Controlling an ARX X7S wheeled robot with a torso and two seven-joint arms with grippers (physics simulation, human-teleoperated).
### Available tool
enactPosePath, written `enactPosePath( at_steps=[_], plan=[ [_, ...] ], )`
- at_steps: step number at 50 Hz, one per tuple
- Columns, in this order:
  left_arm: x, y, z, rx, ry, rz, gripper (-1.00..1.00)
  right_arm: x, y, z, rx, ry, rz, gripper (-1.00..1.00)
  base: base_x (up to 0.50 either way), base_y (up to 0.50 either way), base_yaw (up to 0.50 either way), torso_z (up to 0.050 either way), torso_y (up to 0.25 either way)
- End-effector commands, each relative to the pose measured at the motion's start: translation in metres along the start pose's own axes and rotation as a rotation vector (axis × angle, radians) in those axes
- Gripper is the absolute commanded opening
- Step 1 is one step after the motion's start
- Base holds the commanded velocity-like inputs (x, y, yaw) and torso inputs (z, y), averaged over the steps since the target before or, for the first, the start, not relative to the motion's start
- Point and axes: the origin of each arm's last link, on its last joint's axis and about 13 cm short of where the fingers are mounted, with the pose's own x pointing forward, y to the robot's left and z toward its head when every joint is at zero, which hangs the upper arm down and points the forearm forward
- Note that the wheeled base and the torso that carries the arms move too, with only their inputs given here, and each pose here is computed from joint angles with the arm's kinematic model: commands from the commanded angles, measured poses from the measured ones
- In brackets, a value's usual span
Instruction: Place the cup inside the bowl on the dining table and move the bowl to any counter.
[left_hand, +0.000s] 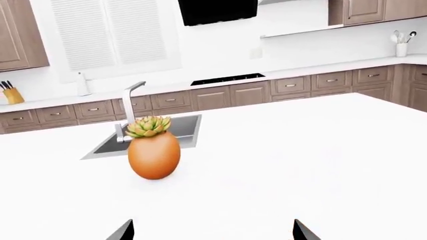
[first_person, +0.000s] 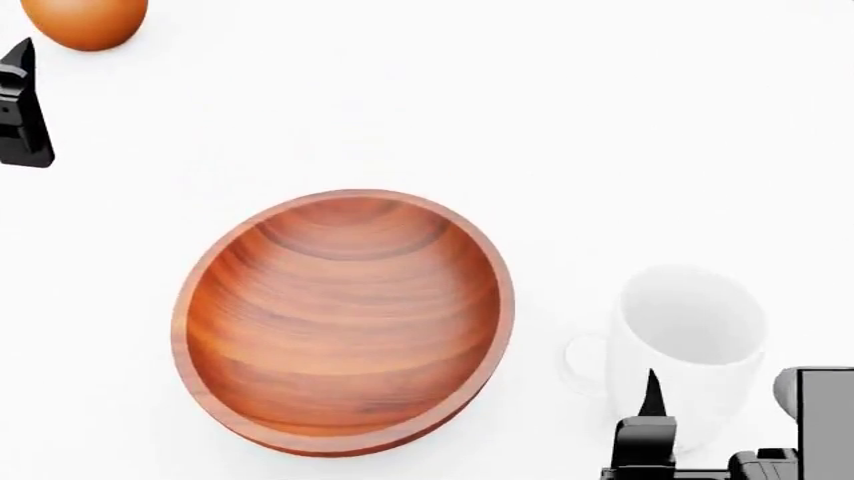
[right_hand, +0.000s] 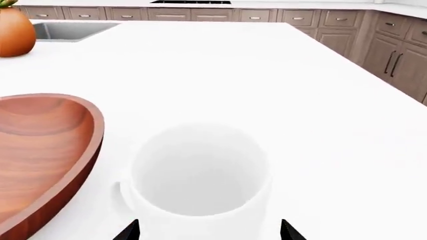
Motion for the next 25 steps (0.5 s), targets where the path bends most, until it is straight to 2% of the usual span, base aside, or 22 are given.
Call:
enactPosePath(
  at_steps=[1,25],
  plan=[
    [-0.0006,-0.0007,-0.0014,-0.003,-0.021,0.007,1.0,0.0093,0.0022,-0.0057,0.013,0.029,0.019,1.0,0.0,0.0,0.0,0.0,0.0],
    [0.0,0.005,-0.0027,-0.005,-0.015,0.011,1.0,0.0178,0.0035,-0.0142,0.039,0.065,0.042,1.0,0.0,0.0,0.0,0.0,0.0]
  ],
)
